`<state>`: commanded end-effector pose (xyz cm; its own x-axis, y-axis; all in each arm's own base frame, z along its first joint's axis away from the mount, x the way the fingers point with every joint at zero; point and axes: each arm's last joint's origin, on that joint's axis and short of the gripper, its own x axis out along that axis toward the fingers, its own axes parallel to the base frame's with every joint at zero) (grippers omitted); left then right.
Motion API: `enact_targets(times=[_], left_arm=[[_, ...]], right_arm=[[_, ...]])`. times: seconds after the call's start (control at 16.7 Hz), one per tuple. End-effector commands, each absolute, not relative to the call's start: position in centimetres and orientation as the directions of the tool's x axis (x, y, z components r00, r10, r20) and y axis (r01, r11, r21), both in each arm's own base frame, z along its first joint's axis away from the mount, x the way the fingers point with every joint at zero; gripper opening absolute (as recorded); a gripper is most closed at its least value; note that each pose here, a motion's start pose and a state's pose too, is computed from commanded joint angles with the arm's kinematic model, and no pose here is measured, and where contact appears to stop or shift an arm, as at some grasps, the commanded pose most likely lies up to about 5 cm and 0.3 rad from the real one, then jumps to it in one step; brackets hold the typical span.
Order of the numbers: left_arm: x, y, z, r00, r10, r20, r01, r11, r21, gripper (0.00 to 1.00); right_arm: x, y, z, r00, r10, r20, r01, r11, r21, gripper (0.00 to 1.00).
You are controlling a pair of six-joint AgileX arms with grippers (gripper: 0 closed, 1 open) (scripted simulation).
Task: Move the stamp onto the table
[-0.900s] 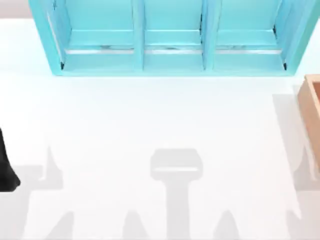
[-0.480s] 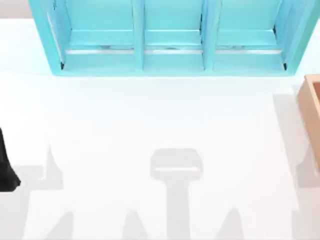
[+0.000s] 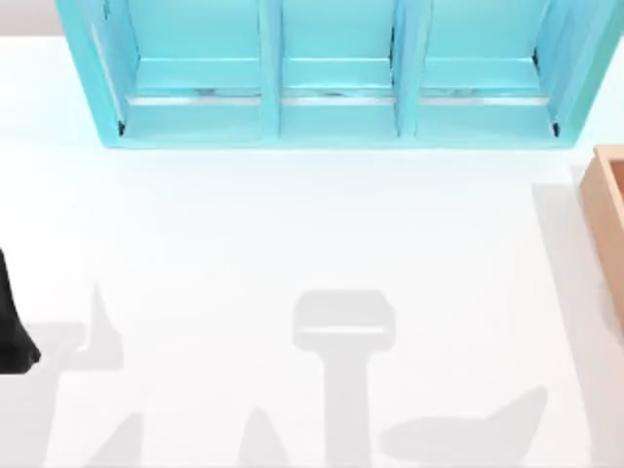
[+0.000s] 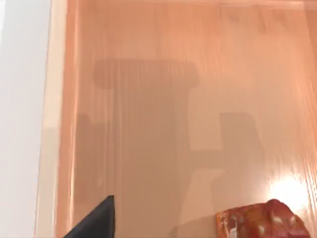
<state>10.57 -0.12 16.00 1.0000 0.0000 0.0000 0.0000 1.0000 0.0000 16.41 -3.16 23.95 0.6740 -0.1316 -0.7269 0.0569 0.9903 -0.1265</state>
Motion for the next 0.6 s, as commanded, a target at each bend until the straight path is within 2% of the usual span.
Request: enact_targets(times=[0.18,0.3,0.48,0.6], left_arm=[[10.6,-0.1,16.0,1.0,0.0,0.0,0.0,1.0,0.0,1.0],[10.6,-0.1,16.0,1.0,0.0,0.0,0.0,1.0,0.0,1.0],[10.6,-0.1,16.0,1.0,0.0,0.0,0.0,1.0,0.0,1.0],[10.6,-0.1,16.0,1.0,0.0,0.0,0.0,1.0,0.0,1.0]], right_arm=[[19.9,-5.0,24.7,0.452,-0.116,-0.884,0.036,0.993,-0.111,1.0],[22.1,-6.3,24.6,0.302,-0.088,-0.949,0.023,0.996,-0.085,1.0],[24.9,-8.2,23.9,0.12,-0.039,-0.992,0.013,0.999,-0.038,1.0],[26.1,-9.1,23.5,0.043,-0.013,-0.999,0.011,1.0,-0.013,1.0]])
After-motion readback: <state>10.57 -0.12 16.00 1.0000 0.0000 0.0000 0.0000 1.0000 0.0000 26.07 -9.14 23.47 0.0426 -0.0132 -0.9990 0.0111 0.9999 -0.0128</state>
